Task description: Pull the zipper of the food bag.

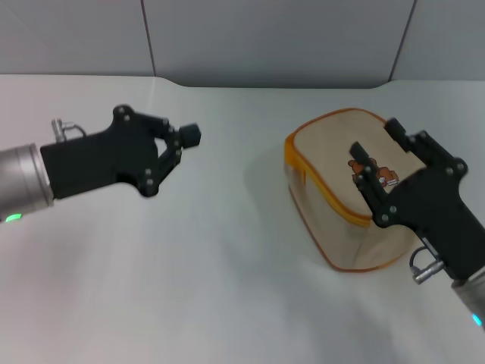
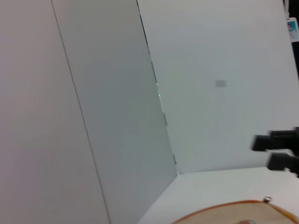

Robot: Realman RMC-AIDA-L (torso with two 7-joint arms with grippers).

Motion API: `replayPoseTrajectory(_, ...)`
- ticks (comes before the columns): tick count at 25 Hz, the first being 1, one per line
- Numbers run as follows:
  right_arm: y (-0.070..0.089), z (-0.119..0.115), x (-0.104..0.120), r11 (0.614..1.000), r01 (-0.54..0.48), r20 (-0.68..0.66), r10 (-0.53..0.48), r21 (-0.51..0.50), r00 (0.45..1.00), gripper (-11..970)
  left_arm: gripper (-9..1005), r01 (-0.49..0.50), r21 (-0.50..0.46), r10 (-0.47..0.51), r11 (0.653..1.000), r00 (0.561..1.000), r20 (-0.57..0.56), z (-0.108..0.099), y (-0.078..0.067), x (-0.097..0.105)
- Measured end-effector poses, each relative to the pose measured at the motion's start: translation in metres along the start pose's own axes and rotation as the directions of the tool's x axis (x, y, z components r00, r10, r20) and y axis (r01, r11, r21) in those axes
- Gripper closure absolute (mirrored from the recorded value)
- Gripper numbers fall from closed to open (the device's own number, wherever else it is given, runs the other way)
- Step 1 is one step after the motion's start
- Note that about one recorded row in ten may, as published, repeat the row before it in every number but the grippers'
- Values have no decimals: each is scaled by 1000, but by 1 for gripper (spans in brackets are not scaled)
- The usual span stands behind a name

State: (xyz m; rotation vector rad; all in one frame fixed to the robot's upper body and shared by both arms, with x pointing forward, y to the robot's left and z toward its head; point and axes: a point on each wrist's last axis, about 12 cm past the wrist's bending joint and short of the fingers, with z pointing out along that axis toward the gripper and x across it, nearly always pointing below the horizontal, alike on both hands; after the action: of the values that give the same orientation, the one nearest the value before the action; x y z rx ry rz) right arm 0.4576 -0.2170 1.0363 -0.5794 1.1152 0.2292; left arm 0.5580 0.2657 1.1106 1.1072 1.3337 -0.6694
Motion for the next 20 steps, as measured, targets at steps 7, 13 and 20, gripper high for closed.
replayPoseTrajectory(7, -60, 30, 0, 798, -474, -163, 447, -372, 880, 427, 978, 134, 29, -133, 991, 991, -37, -18, -20, 14)
replayPoseTrajectory(13, -74, 56, -17, 554, -594, -421, 420, -583, 804, 199, 775, 172, 83, -171, 982, 985, -18, -39, -39, 18)
replayPoseTrajectory(20, -72, 65, -23, 473, -572, -475, 318, -671, 820, 112, 531, 196, 134, -201, 972, 979, 26, -60, -58, 19)
